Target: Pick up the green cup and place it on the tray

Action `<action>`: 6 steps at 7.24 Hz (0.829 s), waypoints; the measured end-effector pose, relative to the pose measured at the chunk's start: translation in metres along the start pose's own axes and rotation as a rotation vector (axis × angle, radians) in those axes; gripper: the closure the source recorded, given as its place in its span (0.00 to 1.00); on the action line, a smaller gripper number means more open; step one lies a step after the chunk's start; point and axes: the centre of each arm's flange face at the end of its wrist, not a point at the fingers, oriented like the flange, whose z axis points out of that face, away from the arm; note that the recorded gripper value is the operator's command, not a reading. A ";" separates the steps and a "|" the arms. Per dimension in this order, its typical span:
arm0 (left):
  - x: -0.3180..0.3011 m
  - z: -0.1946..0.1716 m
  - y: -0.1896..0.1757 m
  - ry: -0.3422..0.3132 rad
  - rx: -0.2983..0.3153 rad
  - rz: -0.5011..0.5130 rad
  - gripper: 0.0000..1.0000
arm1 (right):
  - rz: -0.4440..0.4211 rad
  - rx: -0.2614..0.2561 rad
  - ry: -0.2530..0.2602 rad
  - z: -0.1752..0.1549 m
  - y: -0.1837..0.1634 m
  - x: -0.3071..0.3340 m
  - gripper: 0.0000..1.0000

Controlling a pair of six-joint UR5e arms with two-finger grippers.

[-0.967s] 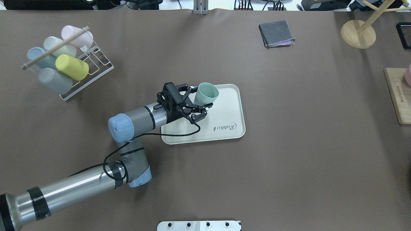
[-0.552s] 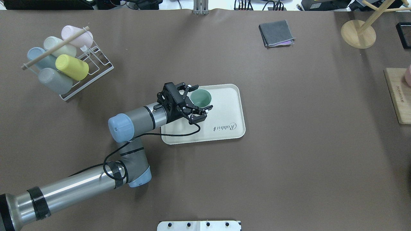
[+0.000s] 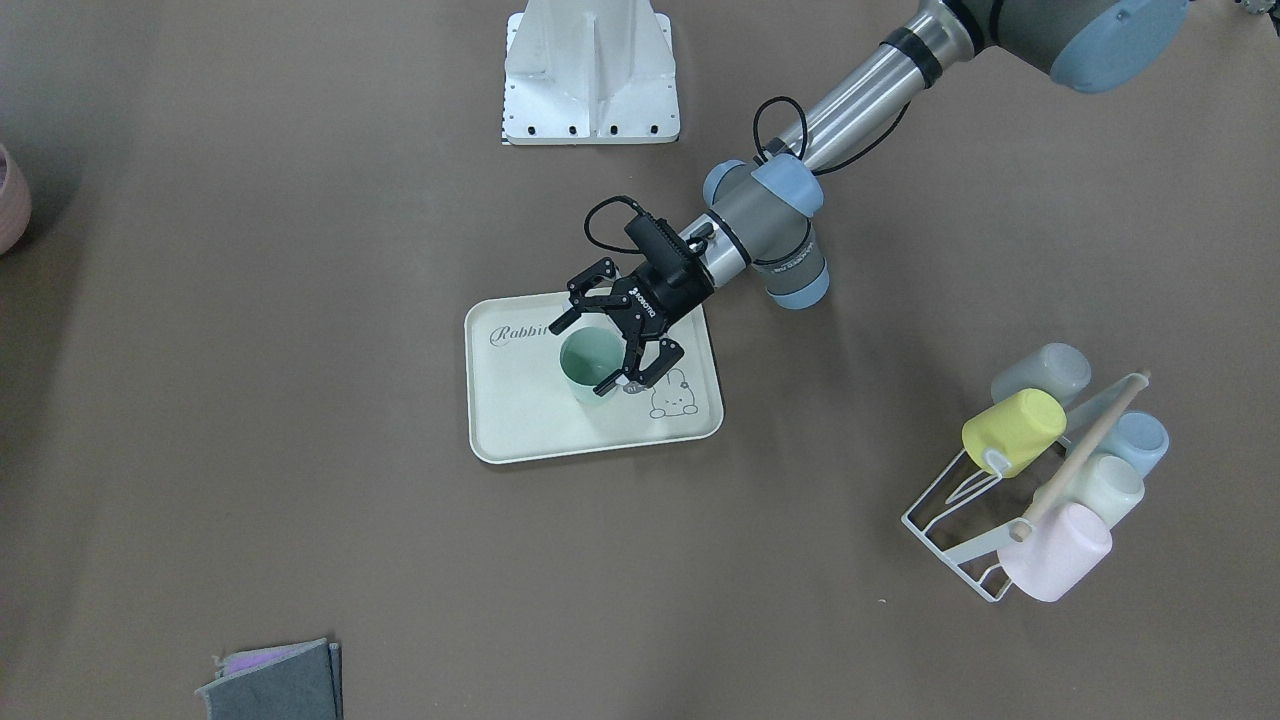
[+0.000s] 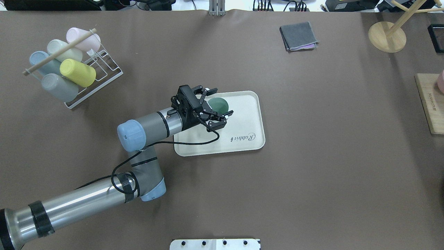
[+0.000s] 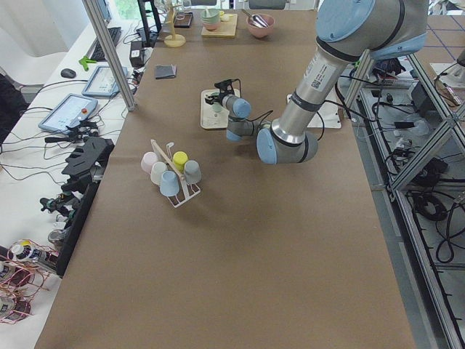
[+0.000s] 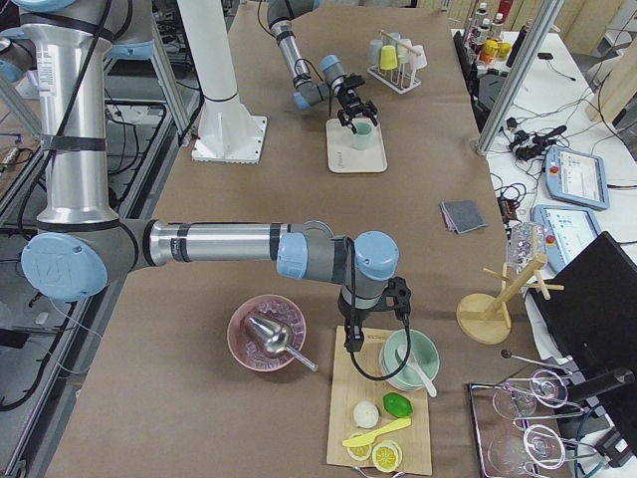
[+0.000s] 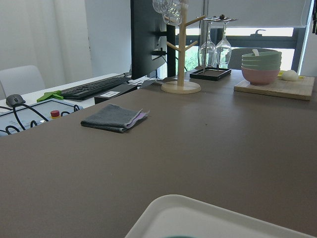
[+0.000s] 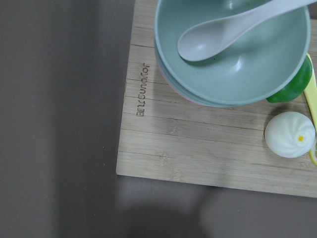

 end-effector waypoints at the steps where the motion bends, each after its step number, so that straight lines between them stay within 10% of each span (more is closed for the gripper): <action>1: 0.006 0.004 -0.031 -0.009 -0.005 -0.004 0.01 | 0.000 0.001 0.000 0.000 0.000 0.000 0.00; 6: -0.080 0.056 -0.212 -0.308 -0.204 -0.025 0.01 | 0.000 0.002 0.001 -0.001 -0.001 -0.001 0.00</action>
